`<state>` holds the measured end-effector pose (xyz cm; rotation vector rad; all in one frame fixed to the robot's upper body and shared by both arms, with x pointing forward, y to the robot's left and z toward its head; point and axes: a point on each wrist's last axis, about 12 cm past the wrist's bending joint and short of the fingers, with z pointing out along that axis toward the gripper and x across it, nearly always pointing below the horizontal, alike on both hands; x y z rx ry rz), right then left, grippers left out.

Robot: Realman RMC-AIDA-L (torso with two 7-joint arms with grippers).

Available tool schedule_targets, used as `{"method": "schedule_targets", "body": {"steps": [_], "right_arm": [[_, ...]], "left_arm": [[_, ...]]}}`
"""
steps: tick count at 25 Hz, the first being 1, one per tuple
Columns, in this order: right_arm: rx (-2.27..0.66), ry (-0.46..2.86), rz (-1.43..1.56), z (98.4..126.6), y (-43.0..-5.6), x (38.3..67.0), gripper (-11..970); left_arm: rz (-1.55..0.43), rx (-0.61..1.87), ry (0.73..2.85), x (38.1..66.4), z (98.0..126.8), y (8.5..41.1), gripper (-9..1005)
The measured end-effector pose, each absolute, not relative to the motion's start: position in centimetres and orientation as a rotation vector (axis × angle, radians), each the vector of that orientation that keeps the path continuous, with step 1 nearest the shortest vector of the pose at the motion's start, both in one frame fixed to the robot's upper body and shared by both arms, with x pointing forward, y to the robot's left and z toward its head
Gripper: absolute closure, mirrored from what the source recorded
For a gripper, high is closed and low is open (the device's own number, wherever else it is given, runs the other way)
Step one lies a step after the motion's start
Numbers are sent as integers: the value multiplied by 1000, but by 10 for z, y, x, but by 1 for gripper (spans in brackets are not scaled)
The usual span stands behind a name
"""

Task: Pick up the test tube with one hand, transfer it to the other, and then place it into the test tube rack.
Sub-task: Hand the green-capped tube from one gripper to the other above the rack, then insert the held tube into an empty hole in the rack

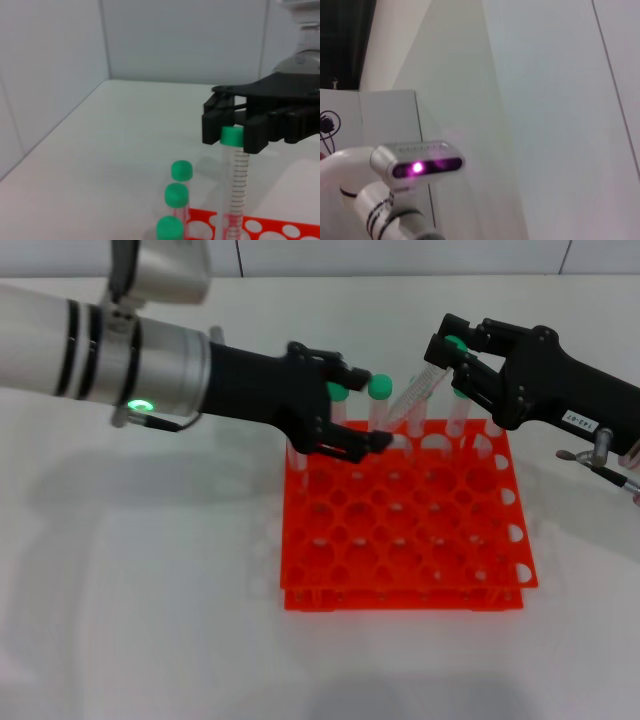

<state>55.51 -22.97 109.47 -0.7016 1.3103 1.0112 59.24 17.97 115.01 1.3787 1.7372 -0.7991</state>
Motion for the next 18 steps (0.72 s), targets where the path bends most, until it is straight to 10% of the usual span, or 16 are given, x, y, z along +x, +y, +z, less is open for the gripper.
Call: {"method": "schedule_targets", "body": {"steps": [7, 18], "right_arm": [[-714, 1300, 1029, 1096, -233, 552, 710], [-796, 1327, 1059, 1109, -240, 556, 710]], "left_arm": [[-777, 1295, 1805, 569, 1184, 203, 101], [-626, 1110, 1998, 525, 1192, 251, 101]]}}
